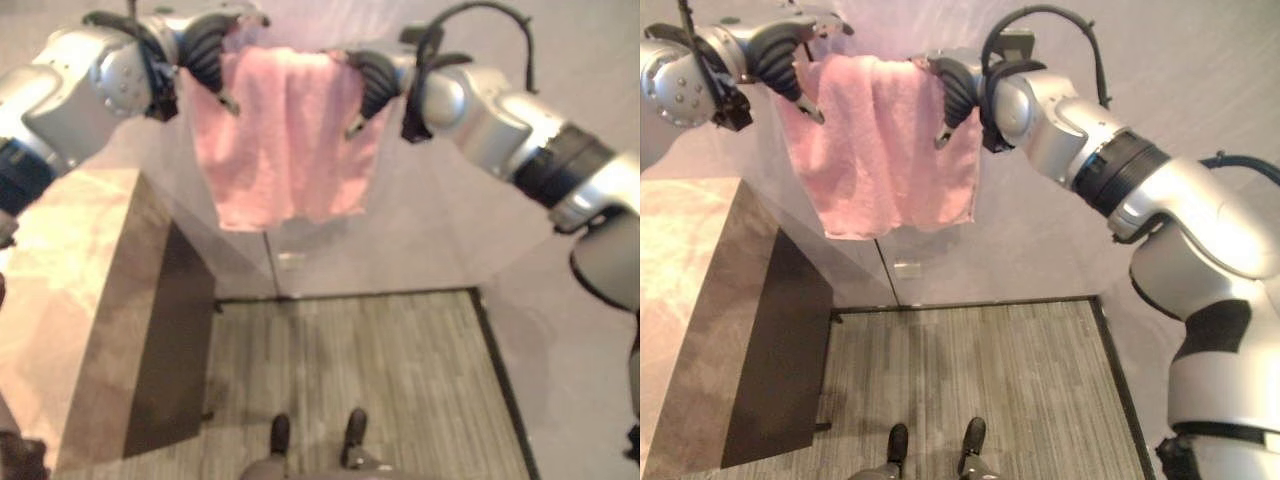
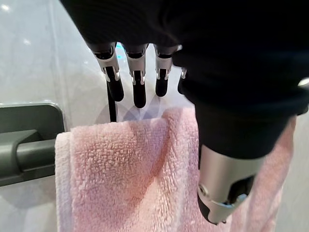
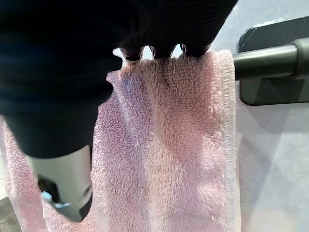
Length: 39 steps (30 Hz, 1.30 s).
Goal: Put brush and paste in cup on sink, flatten towel.
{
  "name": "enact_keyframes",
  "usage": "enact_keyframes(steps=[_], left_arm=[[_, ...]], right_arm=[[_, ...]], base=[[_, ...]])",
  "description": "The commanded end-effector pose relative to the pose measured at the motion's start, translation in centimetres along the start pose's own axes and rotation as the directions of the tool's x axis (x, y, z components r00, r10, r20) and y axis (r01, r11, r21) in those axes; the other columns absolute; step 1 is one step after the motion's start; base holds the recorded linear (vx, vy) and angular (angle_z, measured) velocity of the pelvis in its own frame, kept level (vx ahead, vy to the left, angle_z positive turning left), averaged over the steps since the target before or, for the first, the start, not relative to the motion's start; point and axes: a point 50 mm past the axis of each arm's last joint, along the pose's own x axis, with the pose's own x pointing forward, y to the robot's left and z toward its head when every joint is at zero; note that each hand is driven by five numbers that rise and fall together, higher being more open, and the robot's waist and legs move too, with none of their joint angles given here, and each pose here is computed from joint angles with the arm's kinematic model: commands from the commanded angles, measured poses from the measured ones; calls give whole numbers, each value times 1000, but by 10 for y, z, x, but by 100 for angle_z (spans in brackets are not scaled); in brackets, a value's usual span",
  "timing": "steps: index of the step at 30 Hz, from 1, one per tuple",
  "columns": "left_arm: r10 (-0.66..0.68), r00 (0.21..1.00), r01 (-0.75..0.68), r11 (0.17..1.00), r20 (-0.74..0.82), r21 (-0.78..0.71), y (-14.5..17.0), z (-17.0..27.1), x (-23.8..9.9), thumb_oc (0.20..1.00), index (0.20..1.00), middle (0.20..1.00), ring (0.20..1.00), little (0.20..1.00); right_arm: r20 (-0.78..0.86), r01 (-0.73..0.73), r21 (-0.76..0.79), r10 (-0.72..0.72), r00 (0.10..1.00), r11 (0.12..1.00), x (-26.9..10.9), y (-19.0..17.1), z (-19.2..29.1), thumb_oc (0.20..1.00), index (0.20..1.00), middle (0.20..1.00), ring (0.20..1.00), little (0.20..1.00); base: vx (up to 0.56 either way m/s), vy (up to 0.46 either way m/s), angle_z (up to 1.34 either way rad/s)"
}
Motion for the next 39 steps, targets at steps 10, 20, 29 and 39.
enact_keyframes(steps=[10,20,29,39], left_arm=[[39,982,-12,990,-186,142,23,-23,0,200,200,200,200,200],[82,969,-48,988,-232,148,17,-35,-9,200,200,200,200,200],[144,946,-118,987,-292,106,21,-58,-33,517,517,517,517,517],[216,900,-185,976,-380,115,23,-83,-55,200,200,200,200,200]], right_arm=[[-49,112,-167,-122,991,980,-3,-60,7,561,561,561,561,561],[-104,115,-211,-140,985,971,-4,-60,-4,200,200,200,200,200],[-193,122,-224,-167,967,967,-20,-66,-33,200,200,200,200,200],[-224,139,-204,-185,957,969,-31,-66,-46,200,200,200,200,200]], base=[[-8,-17,0],[-2,-2,0],[0,0,0],[0,0,0]])
